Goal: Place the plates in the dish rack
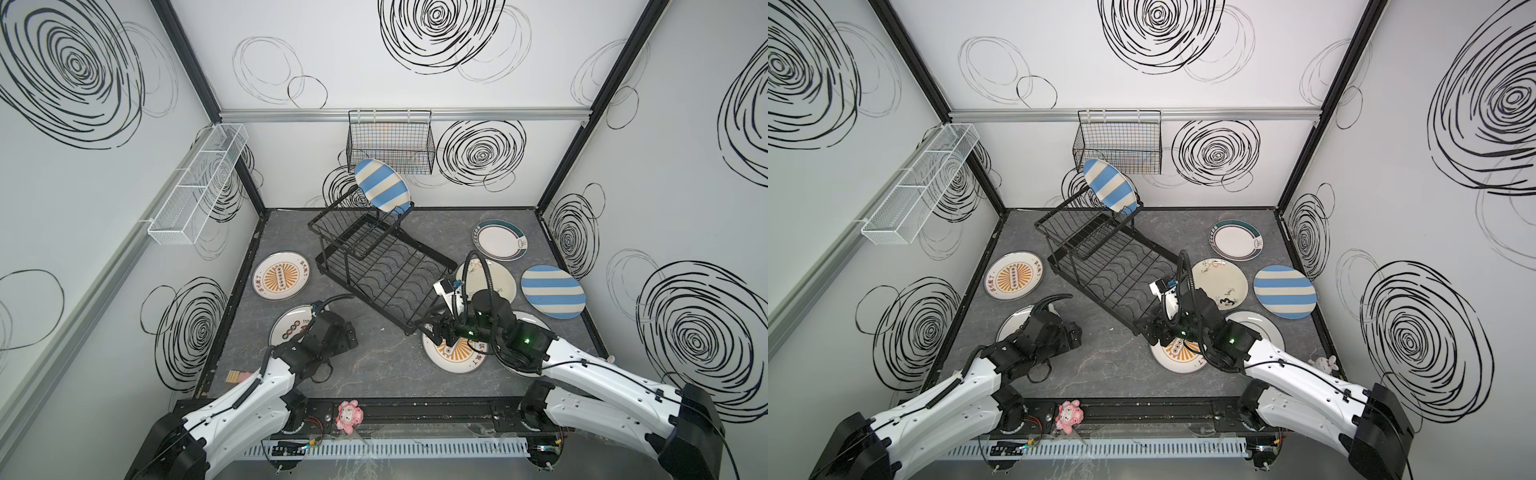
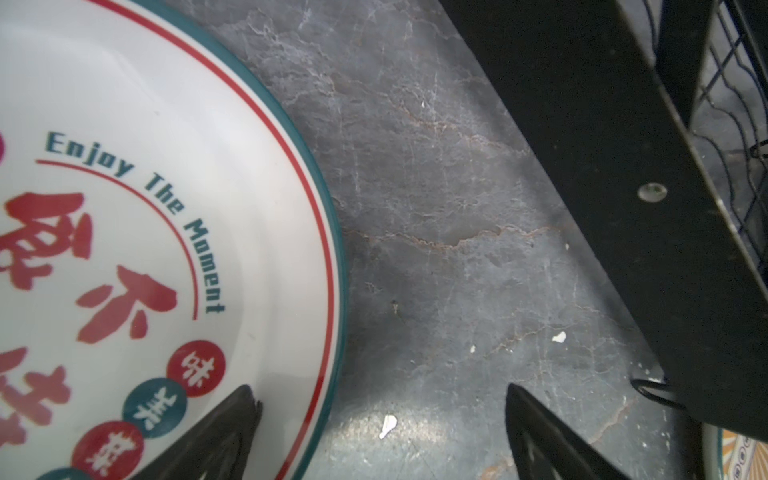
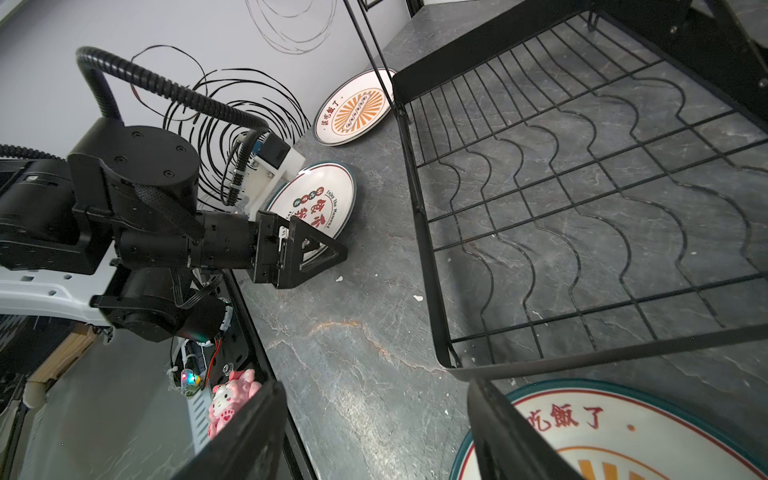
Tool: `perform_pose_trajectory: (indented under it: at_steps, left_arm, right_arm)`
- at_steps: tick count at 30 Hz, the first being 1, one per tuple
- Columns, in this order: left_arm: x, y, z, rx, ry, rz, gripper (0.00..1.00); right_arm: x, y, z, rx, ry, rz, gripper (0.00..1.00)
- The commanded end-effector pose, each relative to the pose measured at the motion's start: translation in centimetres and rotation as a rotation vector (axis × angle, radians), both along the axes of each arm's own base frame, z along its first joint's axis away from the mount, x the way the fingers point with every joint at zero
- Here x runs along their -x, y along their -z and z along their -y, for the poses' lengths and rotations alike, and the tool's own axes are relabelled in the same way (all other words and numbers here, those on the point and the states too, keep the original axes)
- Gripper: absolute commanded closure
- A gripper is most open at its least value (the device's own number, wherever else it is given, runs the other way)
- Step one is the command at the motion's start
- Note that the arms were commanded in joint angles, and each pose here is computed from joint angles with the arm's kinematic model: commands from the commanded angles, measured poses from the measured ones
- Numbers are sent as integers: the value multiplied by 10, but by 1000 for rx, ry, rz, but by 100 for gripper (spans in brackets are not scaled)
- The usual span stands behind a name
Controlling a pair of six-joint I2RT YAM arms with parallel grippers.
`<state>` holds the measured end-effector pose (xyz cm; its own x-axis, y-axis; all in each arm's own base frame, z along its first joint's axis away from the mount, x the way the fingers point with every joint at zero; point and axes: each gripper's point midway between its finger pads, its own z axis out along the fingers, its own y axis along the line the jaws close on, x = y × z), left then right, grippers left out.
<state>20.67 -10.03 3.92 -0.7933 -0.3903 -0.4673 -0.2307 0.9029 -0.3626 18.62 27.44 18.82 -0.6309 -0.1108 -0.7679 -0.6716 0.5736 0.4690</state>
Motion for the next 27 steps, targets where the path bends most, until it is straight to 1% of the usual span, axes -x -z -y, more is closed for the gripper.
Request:
perform_pose_trajectory:
  at_steps: [1, 4, 12, 14, 16, 18, 20, 21, 23, 25, 27]
  left_arm:
    - [6, 7, 9, 44, 11, -23, 4]
    - [5, 1, 19, 86, 31, 0, 4]
    - [0, -7, 51, 168, 93, 26, 4]
    - [0, -10, 65, 206, 111, 41, 4]
    - [1, -14, 80, 245, 133, 56, 4]
    - [0, -21, 92, 252, 155, 82, 4]
    - [-1, -32, 103, 248, 188, 106, 4]
    - [-2, -38, 107, 239, 207, 116, 4]
    - [-5, -45, 103, 168, 223, 123, 4]
    - [-16, -53, 75, 12, 175, 137, 4]
    - [-27, -61, 45, -82, 115, 151, 4]
  right_arm:
    - [3, 5, 1, -21, 7, -18, 28]
    - [3, 11, 3, -9, 17, -30, 27]
    - [9, 26, -2, -4, -20, -76, 26]
    - [9, 30, -4, 15, -38, -74, 25]
    - [3, 37, -2, 62, -14, -73, 25]
    - [1, 43, -3, 77, -16, -84, 25]
    - [3, 46, -7, 62, -24, -116, 25]
    - [5, 48, -10, 44, -39, -137, 25]
    - [11, 49, -18, 12, -66, -171, 26]
    - [21, 49, -30, -4, -103, -185, 26]
    - [28, 51, -42, -12, -99, -210, 25]
